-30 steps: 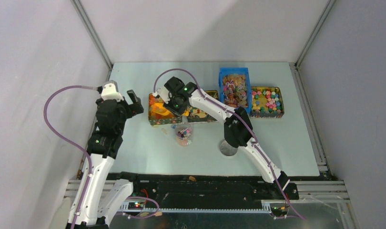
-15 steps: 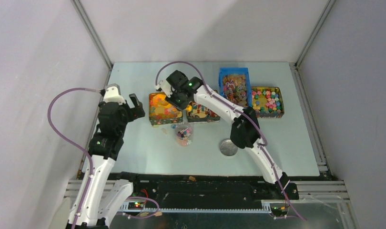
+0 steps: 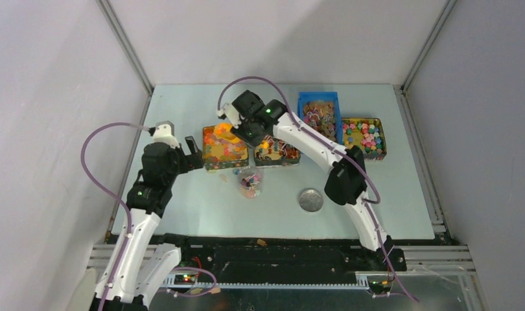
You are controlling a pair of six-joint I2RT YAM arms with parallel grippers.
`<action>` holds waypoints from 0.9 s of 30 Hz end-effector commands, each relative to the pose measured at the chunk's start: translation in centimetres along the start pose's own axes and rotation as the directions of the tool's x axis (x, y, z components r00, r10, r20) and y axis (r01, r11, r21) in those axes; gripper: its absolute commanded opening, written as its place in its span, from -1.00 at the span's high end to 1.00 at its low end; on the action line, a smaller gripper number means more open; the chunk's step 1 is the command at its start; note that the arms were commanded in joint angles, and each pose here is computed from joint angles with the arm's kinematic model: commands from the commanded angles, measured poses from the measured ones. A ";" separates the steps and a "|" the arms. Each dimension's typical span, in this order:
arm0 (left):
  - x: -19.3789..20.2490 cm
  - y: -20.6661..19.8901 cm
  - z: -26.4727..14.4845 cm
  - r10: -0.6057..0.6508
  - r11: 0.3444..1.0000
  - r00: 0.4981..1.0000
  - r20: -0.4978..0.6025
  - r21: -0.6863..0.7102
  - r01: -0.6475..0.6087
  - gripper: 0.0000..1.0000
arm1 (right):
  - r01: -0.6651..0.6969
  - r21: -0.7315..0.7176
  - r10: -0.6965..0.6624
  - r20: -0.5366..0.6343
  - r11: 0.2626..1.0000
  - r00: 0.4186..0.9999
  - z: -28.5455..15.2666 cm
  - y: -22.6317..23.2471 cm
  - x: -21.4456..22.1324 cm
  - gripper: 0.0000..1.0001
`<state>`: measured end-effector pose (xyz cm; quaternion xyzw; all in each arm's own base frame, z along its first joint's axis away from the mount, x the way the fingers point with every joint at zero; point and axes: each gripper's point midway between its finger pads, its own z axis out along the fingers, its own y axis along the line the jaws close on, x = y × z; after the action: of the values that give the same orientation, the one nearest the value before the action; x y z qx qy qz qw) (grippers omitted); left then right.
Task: Pack the candies
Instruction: Scoop the fake candies from the storage box, then place the fake candies in the packing bottle.
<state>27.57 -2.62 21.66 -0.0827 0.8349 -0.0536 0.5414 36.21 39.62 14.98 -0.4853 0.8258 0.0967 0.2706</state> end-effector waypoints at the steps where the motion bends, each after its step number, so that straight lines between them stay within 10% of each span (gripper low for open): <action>1: 1.1 -0.8 0.3 0.010 0.999 1.000 -0.029 0.053 -0.009 -0.99 | -0.046 0.039 0.042 0.106 0.998 0.993 -7.4 -0.7 -1.5 1.00; 27: 2.3 -4.5 0.1 0.055 0.974 0.996 -0.071 0.223 -0.038 -0.99 | -0.236 0.077 0.234 0.040 0.969 0.971 -22.7 6.1 13.6 1.00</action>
<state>26.76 -6.57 19.41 -0.0212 0.8549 -0.1237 0.5033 19.64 24.95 24.71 -0.4057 0.8648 0.0950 0.2800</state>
